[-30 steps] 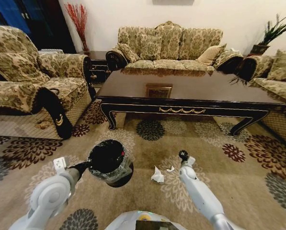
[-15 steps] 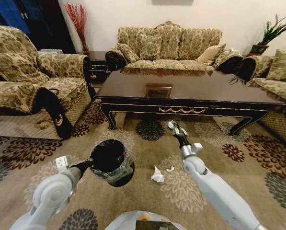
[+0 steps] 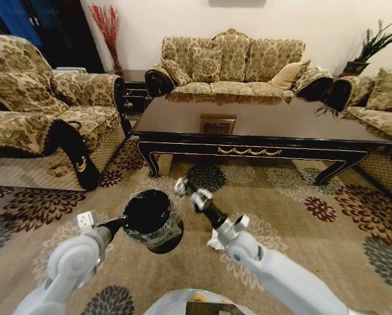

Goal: Move to the front of the table and pick up the trash from the floor, then place it into the trash bin.

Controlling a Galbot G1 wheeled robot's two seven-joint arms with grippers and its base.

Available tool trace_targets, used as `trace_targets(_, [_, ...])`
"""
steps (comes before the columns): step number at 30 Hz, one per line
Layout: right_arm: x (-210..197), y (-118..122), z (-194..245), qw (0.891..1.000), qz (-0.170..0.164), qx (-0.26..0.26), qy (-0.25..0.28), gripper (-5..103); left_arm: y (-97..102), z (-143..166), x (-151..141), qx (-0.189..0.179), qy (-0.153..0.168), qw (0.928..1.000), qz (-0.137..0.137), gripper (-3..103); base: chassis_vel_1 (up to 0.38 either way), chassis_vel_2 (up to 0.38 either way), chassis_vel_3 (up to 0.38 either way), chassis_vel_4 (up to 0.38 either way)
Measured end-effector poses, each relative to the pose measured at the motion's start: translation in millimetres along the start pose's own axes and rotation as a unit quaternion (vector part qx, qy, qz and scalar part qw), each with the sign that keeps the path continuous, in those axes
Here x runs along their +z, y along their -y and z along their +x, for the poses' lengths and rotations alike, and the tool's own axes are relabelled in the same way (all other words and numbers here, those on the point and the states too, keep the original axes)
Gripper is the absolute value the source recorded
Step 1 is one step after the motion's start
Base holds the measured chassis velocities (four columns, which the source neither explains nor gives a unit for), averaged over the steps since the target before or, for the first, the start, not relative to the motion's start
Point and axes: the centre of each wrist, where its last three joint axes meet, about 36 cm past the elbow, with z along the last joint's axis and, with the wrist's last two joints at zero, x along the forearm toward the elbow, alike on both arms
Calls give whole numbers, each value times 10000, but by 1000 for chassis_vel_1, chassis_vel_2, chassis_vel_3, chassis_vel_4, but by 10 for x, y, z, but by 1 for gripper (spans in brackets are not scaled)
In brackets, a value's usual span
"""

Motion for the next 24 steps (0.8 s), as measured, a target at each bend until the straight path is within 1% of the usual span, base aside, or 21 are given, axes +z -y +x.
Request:
trace_targets(2, [37,-47,-8,9998,-29,-200,-41,18,-4,1,-7,-6,15,10000,4,3,0,0,0,0])
trace_targets(6, [81,-71,4,9994,-59,-338,-72,18,-7,3,-11,-9,23,10000,10,3,0,0,0,0])
trace_targets(9, [110,-73,13,9989,-17,-471,-69,18,-7,3,-11,-7,22,10000,14,3,0,0,0,0])
trace_targets(11, [142,-66,27,9982,75,-582,-87,18,-7,3,-11,-5,23,10000,17,3,0,0,0,0])
trace_targets(12, [161,-61,39,9979,105,-625,-98,15,-5,4,-9,-1,23,10000,24,3,0,0,0,0])
trace_targets(13, [166,-61,44,9979,110,-634,-98,19,-3,5,-7,3,23,10000,28,3,0,0,0,0])
trace_targets(14, [166,-61,44,9979,110,-634,-98,19,-3,5,-7,3,23,10000,28,3,0,0,0,0])
trace_targets(18, [172,-44,78,9977,139,-657,-128,41,9,20,4,24,21,10000,41,3,0,0,0,0])
trace_targets(20, [173,-44,84,9977,138,-653,-132,41,10,23,4,27,23,10000,40,3,0,0,0,0])
trace_targets(21, [176,-46,93,9977,133,-647,-139,46,13,28,4,31,27,10000,39,3,0,0,0,0])
trace_targets(22, [176,-46,93,9977,133,-647,-139,46,13,28,4,31,27,10000,39,3,0,0,0,0])
trace_targets(24, [183,-53,97,9976,155,-652,-143,57,15,34,9,34,28,10000,45,3,0,0,0,0])
